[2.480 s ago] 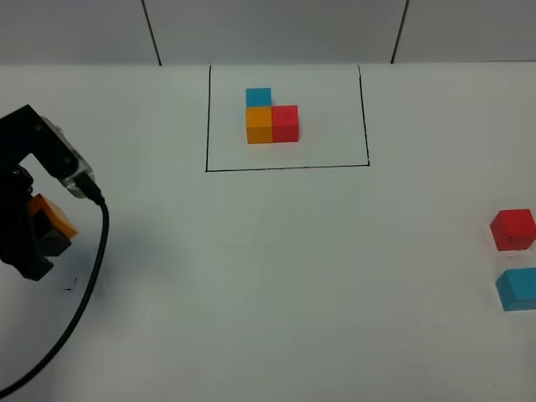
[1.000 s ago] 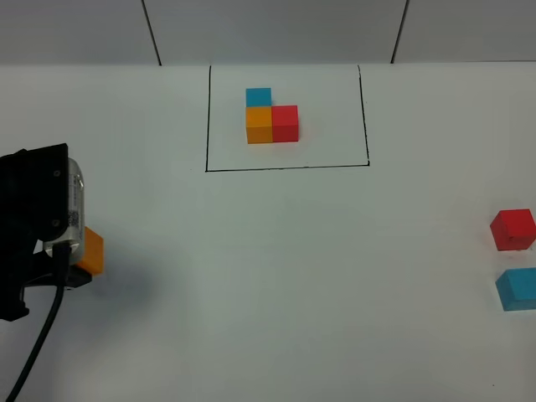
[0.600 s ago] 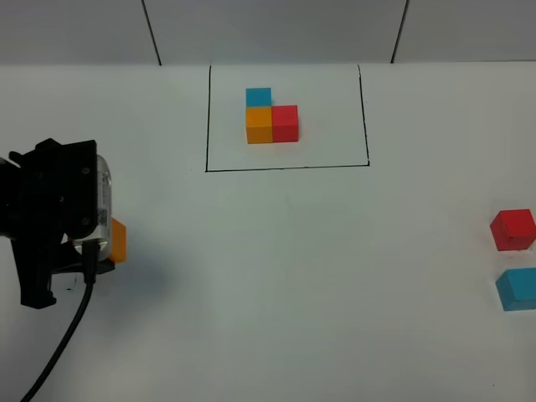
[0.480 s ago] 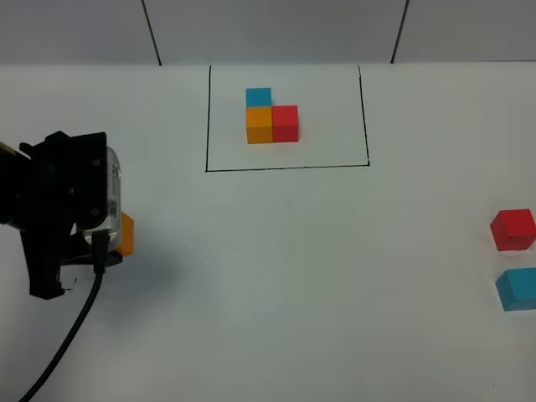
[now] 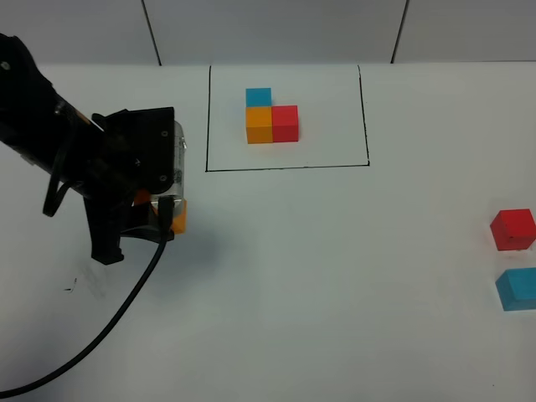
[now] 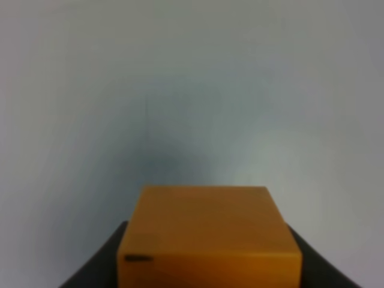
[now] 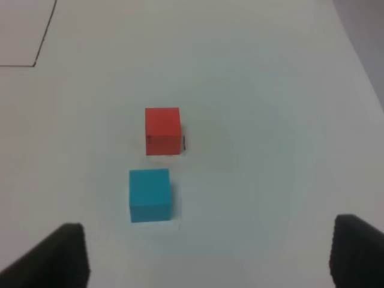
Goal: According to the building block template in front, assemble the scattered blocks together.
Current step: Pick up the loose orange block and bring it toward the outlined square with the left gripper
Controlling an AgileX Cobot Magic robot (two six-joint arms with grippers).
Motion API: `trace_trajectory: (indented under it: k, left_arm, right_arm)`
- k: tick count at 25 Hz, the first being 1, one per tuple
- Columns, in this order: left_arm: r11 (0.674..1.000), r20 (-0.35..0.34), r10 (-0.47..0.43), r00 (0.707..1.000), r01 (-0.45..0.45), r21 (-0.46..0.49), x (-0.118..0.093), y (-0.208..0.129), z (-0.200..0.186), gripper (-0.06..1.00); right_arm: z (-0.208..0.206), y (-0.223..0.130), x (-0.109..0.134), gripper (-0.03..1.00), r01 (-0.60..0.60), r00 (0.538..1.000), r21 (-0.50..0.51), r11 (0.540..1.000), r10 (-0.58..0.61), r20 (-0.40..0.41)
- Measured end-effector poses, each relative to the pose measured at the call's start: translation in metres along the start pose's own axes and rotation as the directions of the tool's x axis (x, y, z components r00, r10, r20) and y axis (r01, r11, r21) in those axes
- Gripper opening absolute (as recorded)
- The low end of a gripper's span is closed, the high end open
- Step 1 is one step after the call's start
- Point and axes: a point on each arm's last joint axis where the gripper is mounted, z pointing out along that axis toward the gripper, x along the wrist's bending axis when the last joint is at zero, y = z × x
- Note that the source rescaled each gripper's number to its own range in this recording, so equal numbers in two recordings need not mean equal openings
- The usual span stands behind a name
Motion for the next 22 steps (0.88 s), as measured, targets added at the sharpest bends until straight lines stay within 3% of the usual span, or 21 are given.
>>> trace_trajectory:
  k: [8,14,18,22]
  left_arm:
    - [0.996,0.076,-0.051,0.996,0.045,0.073,0.004,-0.001,0.033,0.59]
    - [0.992,0.072,-0.049,0.996,0.04,0.117,0.003,0.0,0.043,0.59]
    - [0.99,0.095,0.076,0.993,-0.086,0.11,0.002,0.002,0.043,0.59]
    - [0.968,0.133,0.216,0.967,-0.23,0.096,0.0,0.001,0.043,0.59]
  right_arm:
    - [0.0,0.0,0.0,0.8,0.0,1.0,0.0,1.0,0.0,0.0]
    - [0.0,0.0,0.0,0.8,0.0,1.0,0.0,1.0,0.0,0.0]
    - [0.0,0.0,0.0,0.8,0.0,1.0,0.0,1.0,0.0,0.0]
    - [0.0,0.0,0.0,0.8,0.0,1.0,0.0,1.0,0.0,0.0]
